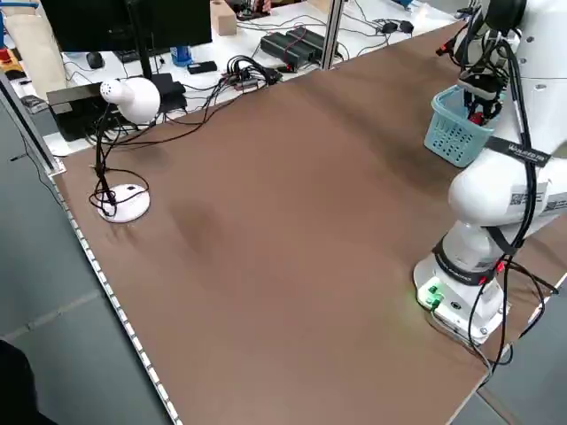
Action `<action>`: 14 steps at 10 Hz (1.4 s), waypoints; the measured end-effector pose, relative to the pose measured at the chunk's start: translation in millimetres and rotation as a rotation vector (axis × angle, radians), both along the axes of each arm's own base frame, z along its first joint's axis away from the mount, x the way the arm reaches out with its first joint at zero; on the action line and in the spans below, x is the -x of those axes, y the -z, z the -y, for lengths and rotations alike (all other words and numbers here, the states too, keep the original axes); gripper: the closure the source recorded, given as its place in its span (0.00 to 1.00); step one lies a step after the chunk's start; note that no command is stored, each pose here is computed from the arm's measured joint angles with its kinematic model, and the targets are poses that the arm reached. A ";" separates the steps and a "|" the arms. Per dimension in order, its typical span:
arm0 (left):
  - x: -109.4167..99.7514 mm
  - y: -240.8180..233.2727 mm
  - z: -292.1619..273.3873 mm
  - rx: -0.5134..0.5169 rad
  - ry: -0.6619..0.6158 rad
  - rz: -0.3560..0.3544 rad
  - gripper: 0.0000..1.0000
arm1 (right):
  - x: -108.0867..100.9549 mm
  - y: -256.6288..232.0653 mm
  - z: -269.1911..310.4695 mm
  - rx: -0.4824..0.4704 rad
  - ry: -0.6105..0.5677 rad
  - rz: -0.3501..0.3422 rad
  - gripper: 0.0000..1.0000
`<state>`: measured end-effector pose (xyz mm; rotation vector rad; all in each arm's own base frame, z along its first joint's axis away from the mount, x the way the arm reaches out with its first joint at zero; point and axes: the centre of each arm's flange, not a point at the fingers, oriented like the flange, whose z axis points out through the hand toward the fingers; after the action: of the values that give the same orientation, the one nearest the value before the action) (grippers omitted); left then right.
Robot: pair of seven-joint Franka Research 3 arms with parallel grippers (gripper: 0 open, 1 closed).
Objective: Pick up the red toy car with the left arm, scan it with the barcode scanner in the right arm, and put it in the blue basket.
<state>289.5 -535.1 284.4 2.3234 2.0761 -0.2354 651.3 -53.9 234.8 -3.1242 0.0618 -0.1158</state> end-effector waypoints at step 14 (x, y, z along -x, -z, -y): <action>-6.4 50.3 42.7 -0.020 0.075 0.047 0.56 | 6.1 50.6 -3.4 -0.007 -0.004 -0.069 0.34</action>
<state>295.9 -577.8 234.1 2.3967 1.9817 -0.1607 645.2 -50.5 184.2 -3.1206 0.0560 -0.0074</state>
